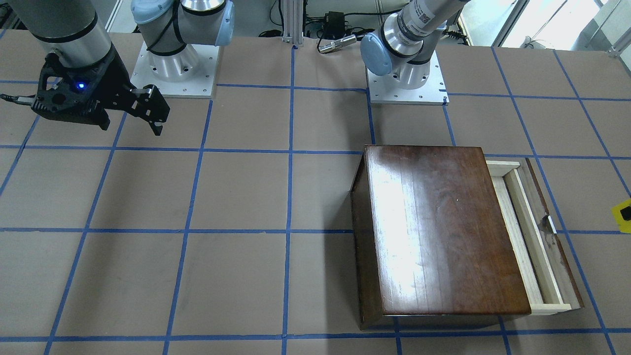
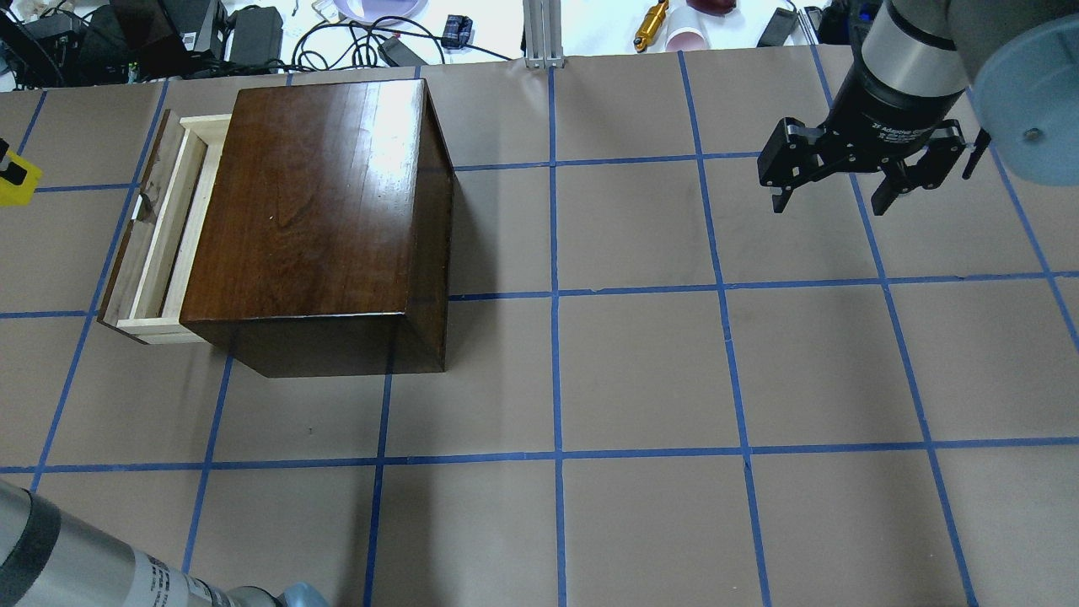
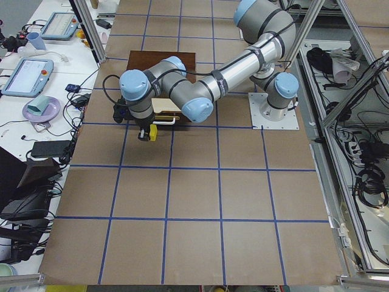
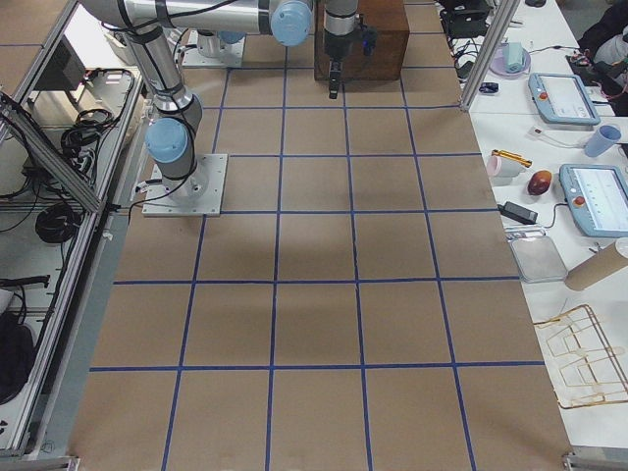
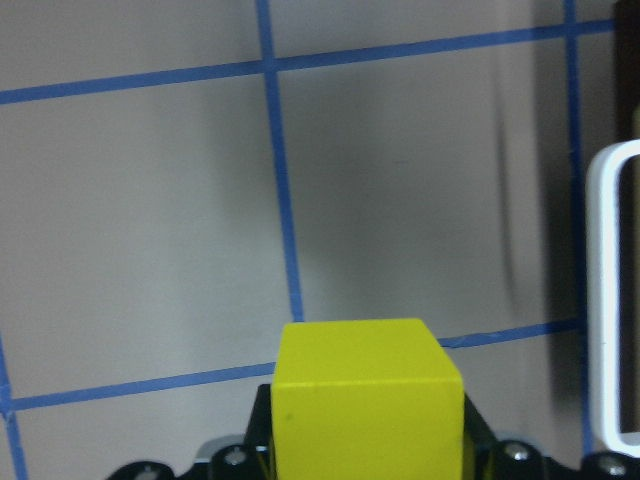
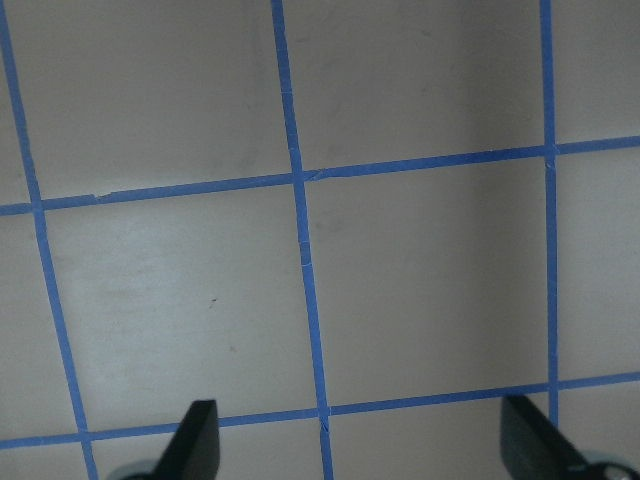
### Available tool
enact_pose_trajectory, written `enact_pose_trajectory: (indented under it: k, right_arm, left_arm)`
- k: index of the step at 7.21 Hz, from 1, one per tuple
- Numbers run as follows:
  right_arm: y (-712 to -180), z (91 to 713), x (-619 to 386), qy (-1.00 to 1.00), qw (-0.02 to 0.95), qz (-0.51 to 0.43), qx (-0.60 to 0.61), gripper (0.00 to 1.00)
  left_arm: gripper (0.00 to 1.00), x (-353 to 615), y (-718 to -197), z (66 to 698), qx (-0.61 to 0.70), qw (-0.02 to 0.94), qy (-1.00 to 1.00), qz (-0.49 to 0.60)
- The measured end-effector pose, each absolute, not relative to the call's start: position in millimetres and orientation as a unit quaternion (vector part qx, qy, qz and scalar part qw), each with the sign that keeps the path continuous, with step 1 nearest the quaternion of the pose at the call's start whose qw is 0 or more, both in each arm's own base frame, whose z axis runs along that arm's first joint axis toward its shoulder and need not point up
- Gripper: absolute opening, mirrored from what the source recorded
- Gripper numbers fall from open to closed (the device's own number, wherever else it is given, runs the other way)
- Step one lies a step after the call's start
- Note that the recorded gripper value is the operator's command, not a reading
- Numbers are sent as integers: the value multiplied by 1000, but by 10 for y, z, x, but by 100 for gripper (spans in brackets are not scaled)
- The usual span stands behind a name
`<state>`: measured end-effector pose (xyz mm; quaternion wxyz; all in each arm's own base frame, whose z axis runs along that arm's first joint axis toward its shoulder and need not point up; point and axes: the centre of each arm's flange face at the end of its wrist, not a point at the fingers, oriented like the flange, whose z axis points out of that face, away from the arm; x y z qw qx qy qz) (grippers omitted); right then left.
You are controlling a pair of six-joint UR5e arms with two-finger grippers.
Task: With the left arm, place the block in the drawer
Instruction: 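Carry the yellow cube over the open drawer with the left gripper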
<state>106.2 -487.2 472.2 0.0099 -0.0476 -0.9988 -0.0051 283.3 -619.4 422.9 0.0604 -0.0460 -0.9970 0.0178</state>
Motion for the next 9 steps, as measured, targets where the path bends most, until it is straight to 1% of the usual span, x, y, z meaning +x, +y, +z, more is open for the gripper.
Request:
enact_pose_trajectory:
  k: [2, 4, 6, 9]
  right_arm:
    - [-4871, 4719, 1063, -999, 9, -5, -48, 100]
    - [-4871, 4720, 1063, -999, 10, -5, -48, 100]
    - [-4871, 4720, 1062, -999, 10, -5, -48, 100]
    - [-4872, 4721, 1060, -999, 10, -5, -48, 100]
  left_arm:
    - [0, 2188, -6290, 4207, -42, 80, -996, 4]
    - [0, 1751, -6340, 4142, -34, 105, -994, 1]
    - [0, 1579, -6348, 4087, -34, 119, -992, -2]
    - [0, 1518, -6289, 3627, -31, 132, -991, -18]
